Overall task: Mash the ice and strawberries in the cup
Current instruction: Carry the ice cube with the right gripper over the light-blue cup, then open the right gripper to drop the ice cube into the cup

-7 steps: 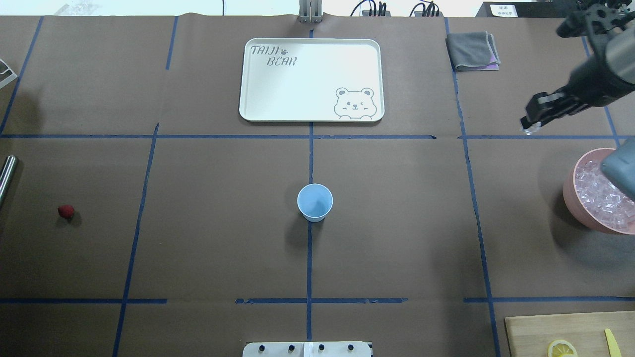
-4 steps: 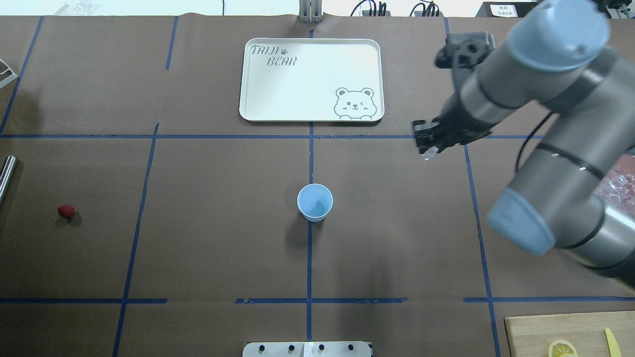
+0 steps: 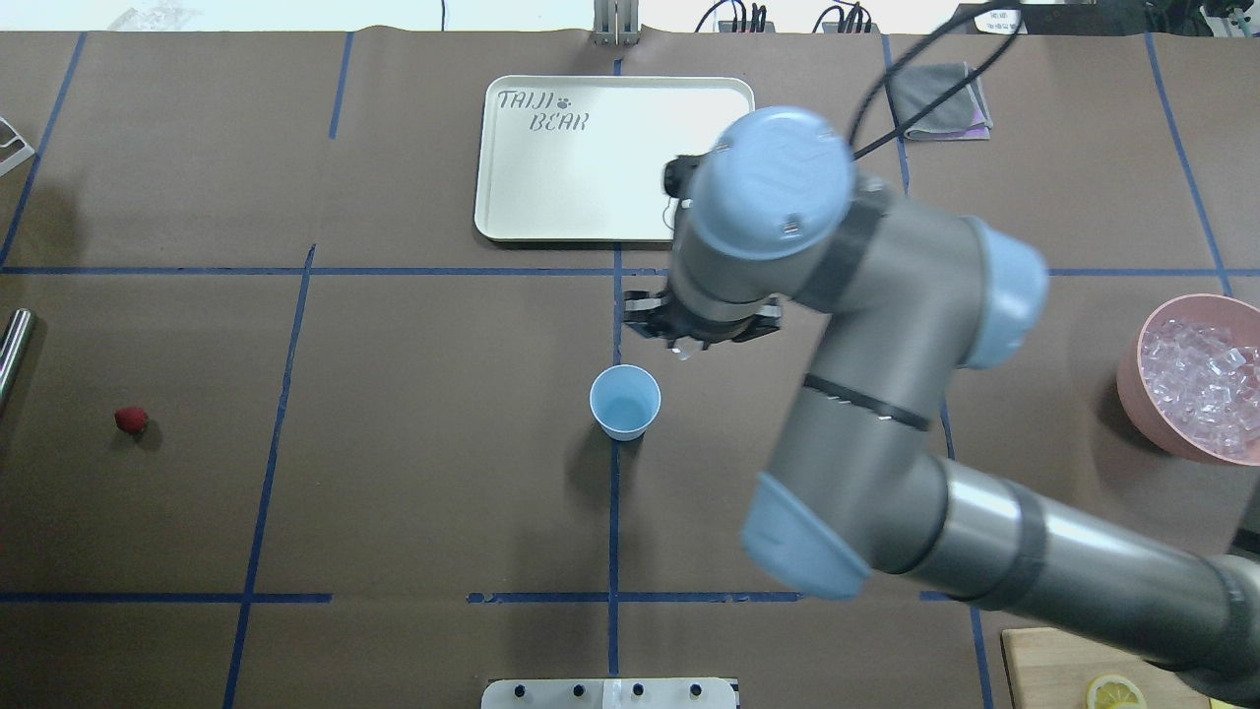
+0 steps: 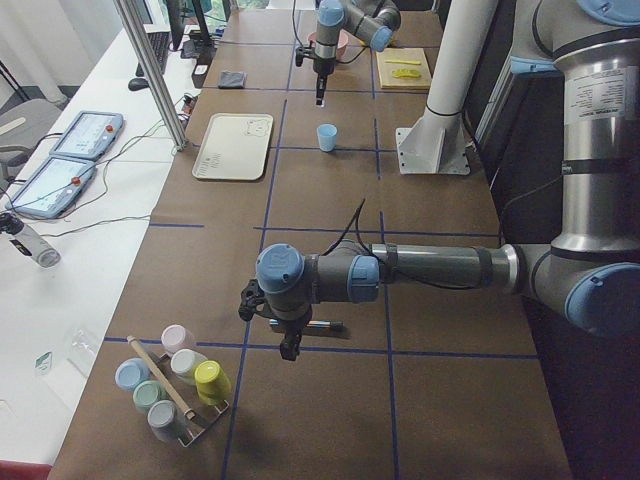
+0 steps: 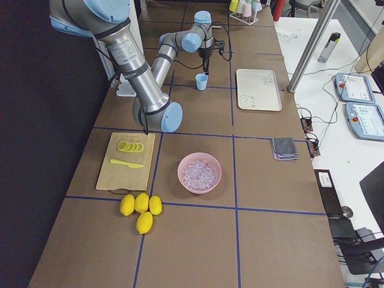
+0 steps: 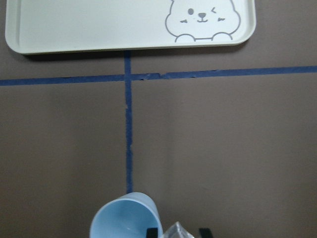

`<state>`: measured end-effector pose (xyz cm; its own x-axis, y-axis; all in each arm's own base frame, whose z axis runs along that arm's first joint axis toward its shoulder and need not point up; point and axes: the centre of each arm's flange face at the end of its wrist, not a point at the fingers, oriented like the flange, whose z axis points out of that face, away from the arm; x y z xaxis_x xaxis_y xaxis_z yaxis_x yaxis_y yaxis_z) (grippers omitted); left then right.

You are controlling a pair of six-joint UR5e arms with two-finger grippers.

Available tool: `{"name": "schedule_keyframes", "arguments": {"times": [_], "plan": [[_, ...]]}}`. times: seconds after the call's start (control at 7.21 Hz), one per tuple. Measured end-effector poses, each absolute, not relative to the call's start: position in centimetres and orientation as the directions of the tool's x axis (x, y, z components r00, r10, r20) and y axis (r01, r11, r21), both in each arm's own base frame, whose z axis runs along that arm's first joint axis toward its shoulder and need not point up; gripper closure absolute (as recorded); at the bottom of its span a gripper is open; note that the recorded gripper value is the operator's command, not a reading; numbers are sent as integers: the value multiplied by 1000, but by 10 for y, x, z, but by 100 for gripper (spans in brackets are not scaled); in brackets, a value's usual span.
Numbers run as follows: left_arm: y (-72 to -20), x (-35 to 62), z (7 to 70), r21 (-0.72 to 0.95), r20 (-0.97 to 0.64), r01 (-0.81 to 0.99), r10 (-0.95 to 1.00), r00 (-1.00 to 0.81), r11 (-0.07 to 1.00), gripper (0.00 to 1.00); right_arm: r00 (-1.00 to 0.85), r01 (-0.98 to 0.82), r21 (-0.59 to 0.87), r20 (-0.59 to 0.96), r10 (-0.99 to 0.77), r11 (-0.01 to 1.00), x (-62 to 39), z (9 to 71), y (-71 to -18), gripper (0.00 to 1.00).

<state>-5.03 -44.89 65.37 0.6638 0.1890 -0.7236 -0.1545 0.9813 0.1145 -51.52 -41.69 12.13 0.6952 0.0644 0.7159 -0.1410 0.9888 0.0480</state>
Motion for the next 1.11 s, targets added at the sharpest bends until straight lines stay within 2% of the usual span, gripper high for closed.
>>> {"name": "schedule_keyframes", "arguments": {"times": [0.28, 0.42, 0.55, 0.69, 1.11], "plan": [[-449, -50, 654, 113, -724, -155, 188, 664, 982, 0, 722, -140, 41, 687, 74, 989, -559, 119, -403, 99], [-449, -50, 654, 112, -724, -155, 187, 664, 982, 0, 733, -136, 43, 676, 71, 990, -568, 124, -398, 84], [-449, -50, 654, 113, -724, -155, 188, 664, 982, 0, 739, -128, 45, 670, 65, 991, -572, 128, -394, 6], [-449, -50, 654, 113, -724, -155, 188, 664, 982, 0, 743, -117, 53, 667, 52, 992, -574, 133, -393, 0], [-449, -51, 654, 114, -724, -154, 188, 664, 981, 0, 734, -97, 77, 679, 19, 992, -576, 141, -392, 0]]}}
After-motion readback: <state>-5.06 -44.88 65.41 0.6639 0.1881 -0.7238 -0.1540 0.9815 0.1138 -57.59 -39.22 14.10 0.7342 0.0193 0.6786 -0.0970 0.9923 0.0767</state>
